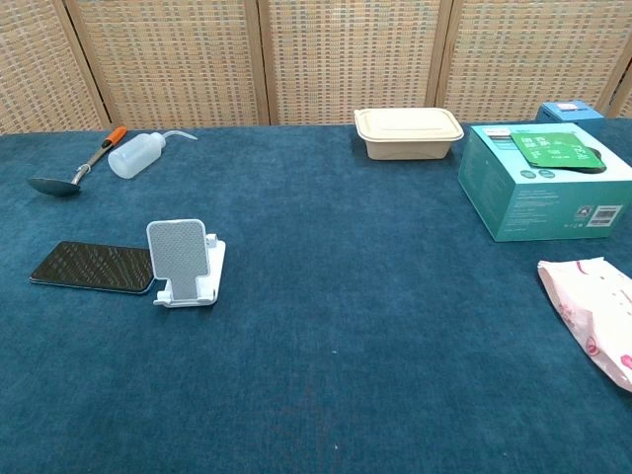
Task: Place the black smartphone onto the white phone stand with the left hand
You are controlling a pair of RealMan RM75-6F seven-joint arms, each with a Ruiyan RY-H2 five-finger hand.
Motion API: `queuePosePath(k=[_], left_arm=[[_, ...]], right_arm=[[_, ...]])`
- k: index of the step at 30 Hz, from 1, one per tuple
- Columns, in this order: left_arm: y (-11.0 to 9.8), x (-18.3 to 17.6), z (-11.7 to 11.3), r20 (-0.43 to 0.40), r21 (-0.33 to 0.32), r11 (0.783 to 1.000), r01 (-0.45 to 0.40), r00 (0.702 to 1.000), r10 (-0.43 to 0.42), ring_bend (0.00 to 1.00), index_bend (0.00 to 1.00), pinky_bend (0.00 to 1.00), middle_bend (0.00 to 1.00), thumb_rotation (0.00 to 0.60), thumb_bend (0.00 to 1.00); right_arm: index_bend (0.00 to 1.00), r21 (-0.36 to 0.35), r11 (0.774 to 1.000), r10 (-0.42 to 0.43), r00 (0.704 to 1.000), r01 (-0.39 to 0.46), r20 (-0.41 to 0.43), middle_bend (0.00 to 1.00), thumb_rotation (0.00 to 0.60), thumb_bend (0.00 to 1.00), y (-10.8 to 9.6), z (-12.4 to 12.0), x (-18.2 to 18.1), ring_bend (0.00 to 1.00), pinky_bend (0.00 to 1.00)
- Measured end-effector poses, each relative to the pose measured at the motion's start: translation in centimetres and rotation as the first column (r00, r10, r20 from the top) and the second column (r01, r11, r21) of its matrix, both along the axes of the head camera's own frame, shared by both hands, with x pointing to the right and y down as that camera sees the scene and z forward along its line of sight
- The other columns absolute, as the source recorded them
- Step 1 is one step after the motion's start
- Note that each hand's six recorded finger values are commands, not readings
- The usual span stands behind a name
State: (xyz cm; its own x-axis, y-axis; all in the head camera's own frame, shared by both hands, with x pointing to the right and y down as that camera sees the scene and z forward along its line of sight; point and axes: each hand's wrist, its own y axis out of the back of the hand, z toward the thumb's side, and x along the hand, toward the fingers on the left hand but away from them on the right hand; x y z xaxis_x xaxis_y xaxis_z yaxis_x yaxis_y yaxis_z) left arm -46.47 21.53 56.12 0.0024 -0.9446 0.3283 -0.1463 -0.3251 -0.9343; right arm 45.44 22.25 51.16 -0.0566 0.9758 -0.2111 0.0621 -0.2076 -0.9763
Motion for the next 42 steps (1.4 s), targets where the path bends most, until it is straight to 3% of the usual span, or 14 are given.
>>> queuePosePath(k=[7, 15, 20, 25, 28, 31, 35, 42], left_arm=[[-0.3, -0.1, 0.5, -0.001, -0.021, 0.999, -0.028, 1.0, 0.028, 0.0, 0.0, 0.0, 0.0, 0.6, 0.0], [-2.6, 1.3, 2.3, -0.031, -0.083, 0.986, -0.147, 0.989, 0.145, 0.0, 0.0, 0.0, 0.0, 0.6, 0.0], [-5.8, 2.2, 6.2, -0.035, -0.184, 0.943, -0.278, 0.961, 0.276, 0.0, 0.0, 0.03, 0.0, 0.6, 0.0], [-8.7, 3.0, 10.7, -0.023, -0.321, 0.875, -0.362, 0.927, 0.375, 0.04, 0.05, 0.06, 0.02, 0.6, 0.0], [-9.2, 4.4, 12.5, -0.039, -0.377, 0.837, -0.398, 0.909, 0.415, 0.06, 0.06, 0.08, 0.06, 0.6, 0.0], [-9.1, 5.5, 13.7, -0.058, -0.409, 0.812, -0.417, 0.9, 0.433, 0.09, 0.07, 0.11, 0.09, 0.6, 0.0], [-9.0, 6.3, 15.0, -0.064, -0.435, 0.796, -0.421, 0.896, 0.439, 0.15, 0.1, 0.17, 0.14, 0.6, 0.0], [-9.2, 7.5, 16.6, -0.054, -0.454, 0.795, -0.402, 0.903, 0.426, 0.16, 0.12, 0.17, 0.15, 0.6, 0.0]], right_arm=[[0.0, -0.002, 1.0, 0.009, 1.0, -0.009, 0.005, 0.0, 0.6, 0.0, -0.1, -0.1, 0.2, 0.0, 0.0], [0.0, -0.008, 1.0, 0.015, 1.0, -0.015, 0.009, 0.0, 0.6, 0.0, -0.2, 0.0, 0.4, 0.0, 0.0], [0.0, -0.012, 0.999, 0.03, 1.0, -0.03, 0.002, 0.0, 0.6, 0.0, -0.4, 0.1, 0.7, 0.0, 0.0], [0.0, -0.017, 0.999, 0.037, 0.999, -0.037, -0.003, 0.0, 0.6, 0.0, -0.5, 0.3, 0.8, 0.0, 0.0], [0.0, -0.02, 0.999, 0.037, 0.999, -0.037, -0.006, 0.0, 0.6, 0.0, -0.6, 0.5, 0.8, 0.0, 0.0], [0.0, -0.024, 0.999, 0.038, 0.999, -0.038, -0.007, 0.0, 0.6, 0.0, -0.6, 0.6, 0.8, 0.0, 0.0], [0.0, -0.026, 0.999, 0.041, 0.999, -0.041, -0.007, 0.0, 0.6, 0.0, -0.6, 0.6, 0.9, 0.0, 0.0], [0.0, -0.025, 0.999, 0.044, 0.999, -0.044, -0.001, 0.0, 0.6, 0.0, -0.7, 0.5, 1.0, 0.0, 0.0]])
